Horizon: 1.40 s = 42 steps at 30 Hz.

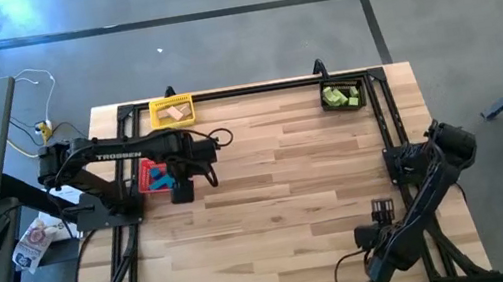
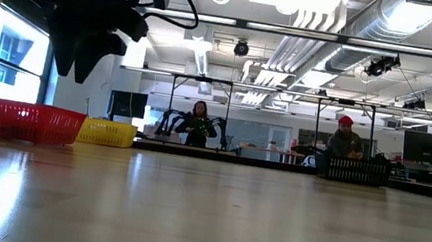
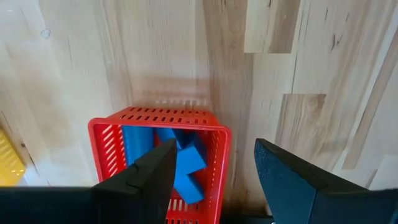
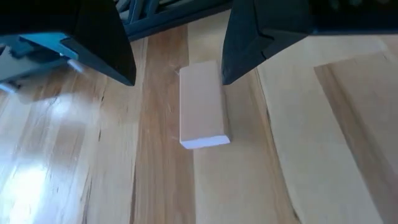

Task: Sort & place blocks by color
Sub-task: Put the brown block into the yellow bin

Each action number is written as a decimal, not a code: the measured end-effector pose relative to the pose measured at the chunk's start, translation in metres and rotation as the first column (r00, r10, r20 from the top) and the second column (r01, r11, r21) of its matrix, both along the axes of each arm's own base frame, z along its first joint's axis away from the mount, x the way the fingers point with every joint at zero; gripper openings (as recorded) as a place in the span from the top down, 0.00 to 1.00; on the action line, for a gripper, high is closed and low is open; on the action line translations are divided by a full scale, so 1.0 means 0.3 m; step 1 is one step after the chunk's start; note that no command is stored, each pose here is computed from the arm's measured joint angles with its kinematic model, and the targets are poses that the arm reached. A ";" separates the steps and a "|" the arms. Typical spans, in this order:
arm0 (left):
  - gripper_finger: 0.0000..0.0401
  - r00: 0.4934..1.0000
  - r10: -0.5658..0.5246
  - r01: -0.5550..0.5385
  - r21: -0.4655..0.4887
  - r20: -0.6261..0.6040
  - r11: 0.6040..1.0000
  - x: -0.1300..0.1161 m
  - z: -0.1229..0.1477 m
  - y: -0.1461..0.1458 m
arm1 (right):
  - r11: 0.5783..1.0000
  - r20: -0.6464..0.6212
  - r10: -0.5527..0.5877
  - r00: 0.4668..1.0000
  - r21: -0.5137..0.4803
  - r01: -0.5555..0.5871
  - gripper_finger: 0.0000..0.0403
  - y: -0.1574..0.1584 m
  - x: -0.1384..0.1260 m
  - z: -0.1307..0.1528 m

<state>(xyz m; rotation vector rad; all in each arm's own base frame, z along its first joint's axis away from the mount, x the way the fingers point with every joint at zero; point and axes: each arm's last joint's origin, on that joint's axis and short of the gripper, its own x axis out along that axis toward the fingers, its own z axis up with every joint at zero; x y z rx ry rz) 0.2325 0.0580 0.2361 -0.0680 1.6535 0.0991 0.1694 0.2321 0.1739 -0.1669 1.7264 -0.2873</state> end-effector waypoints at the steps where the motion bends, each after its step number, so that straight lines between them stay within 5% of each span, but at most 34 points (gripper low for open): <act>1: 0.50 1.000 0.000 0.000 0.000 0.000 1.000 0.000 0.000 0.000 | 1.000 -0.010 -0.011 1.000 -0.002 0.011 0.45 -0.003 0.000 0.001; 18: 0.50 0.999 0.001 -0.001 0.014 0.049 1.000 0.015 -0.001 0.005 | 0.995 -0.152 -0.077 0.985 -0.071 0.066 0.45 -0.069 -0.045 0.016; 24: 0.50 0.999 0.001 -0.002 0.014 0.048 1.000 0.015 -0.001 0.005 | 0.983 -0.121 -0.168 0.978 0.056 0.176 0.51 -0.129 -0.097 -0.020; 42: 0.50 0.998 0.003 -0.004 0.016 0.055 1.000 0.017 -0.001 0.005 | 0.948 0.007 -0.153 0.988 0.284 0.144 0.55 -0.123 -0.056 0.028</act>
